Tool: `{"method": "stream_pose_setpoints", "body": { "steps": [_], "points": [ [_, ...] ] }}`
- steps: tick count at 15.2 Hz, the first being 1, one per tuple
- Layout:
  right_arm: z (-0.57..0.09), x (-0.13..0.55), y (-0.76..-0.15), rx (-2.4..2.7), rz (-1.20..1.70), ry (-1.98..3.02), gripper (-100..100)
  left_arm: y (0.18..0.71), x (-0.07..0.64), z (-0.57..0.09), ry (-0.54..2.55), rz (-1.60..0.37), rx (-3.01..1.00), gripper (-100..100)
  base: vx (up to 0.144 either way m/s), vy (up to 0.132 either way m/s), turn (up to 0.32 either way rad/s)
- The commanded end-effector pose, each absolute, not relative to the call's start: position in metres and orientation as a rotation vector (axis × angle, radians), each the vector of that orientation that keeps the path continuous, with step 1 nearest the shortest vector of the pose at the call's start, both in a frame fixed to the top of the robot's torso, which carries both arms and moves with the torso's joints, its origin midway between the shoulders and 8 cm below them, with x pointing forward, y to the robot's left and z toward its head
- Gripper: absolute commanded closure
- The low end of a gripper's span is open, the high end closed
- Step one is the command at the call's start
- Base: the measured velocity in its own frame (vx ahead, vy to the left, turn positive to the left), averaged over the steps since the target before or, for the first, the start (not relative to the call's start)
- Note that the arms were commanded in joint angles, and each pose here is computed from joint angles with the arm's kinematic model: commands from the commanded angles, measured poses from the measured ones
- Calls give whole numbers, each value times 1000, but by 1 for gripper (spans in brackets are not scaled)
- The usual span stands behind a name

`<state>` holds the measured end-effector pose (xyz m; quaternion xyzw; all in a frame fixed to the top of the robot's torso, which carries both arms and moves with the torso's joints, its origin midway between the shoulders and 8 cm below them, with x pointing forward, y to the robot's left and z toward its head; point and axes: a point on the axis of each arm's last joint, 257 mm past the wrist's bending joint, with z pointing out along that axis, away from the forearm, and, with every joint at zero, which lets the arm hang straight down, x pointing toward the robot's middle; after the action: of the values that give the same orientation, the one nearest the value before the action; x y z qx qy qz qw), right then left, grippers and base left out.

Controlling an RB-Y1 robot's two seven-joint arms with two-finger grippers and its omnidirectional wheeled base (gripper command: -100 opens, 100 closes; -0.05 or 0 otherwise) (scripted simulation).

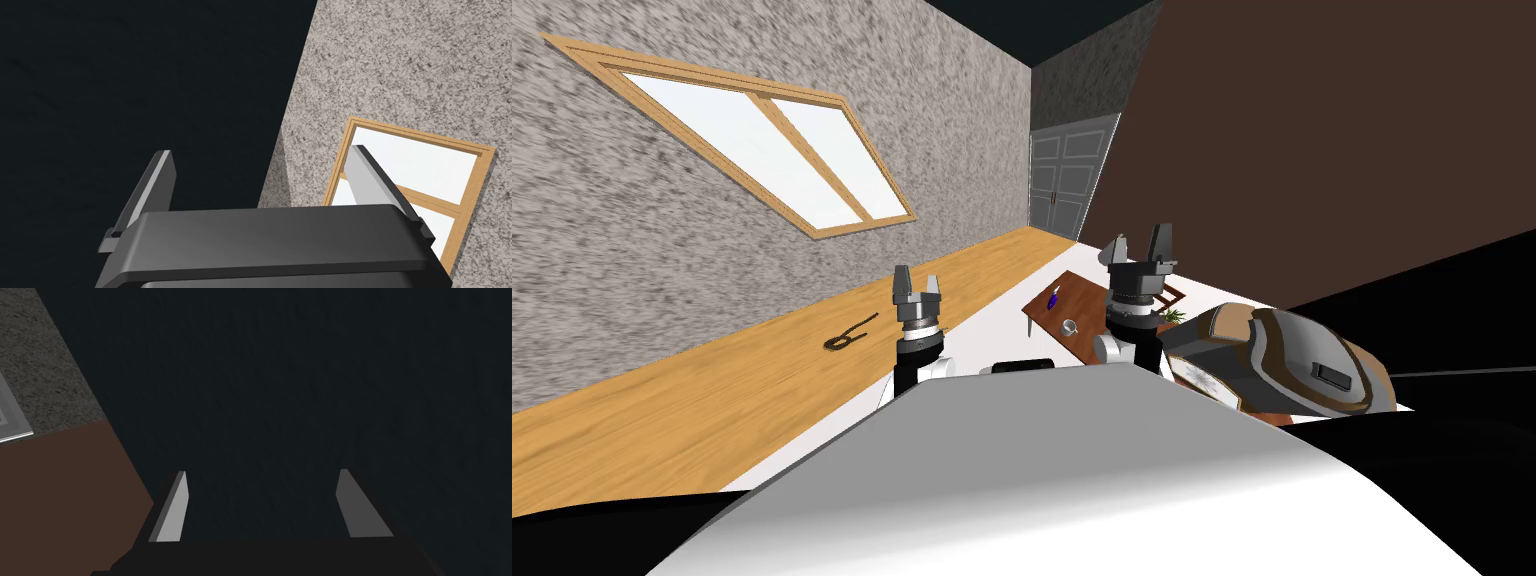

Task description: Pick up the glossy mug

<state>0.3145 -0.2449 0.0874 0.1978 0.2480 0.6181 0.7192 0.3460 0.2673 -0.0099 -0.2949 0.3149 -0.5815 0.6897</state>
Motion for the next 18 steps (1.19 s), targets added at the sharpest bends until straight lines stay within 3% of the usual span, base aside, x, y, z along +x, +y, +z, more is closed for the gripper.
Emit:
{"method": "stream_pose_setpoints", "body": {
  "steps": [1, 18],
  "points": [
    [77, 326, -248, 449, 1367, 600, -100, 267, 346, -10, 704, -1301, -660, 0, 5, 23, 38],
    [-2, 404, -353, 789, 1292, 766, -100, 267, 346, -10, 704, -1301, -660, 0, 15, 69, 40]
  ]
}}
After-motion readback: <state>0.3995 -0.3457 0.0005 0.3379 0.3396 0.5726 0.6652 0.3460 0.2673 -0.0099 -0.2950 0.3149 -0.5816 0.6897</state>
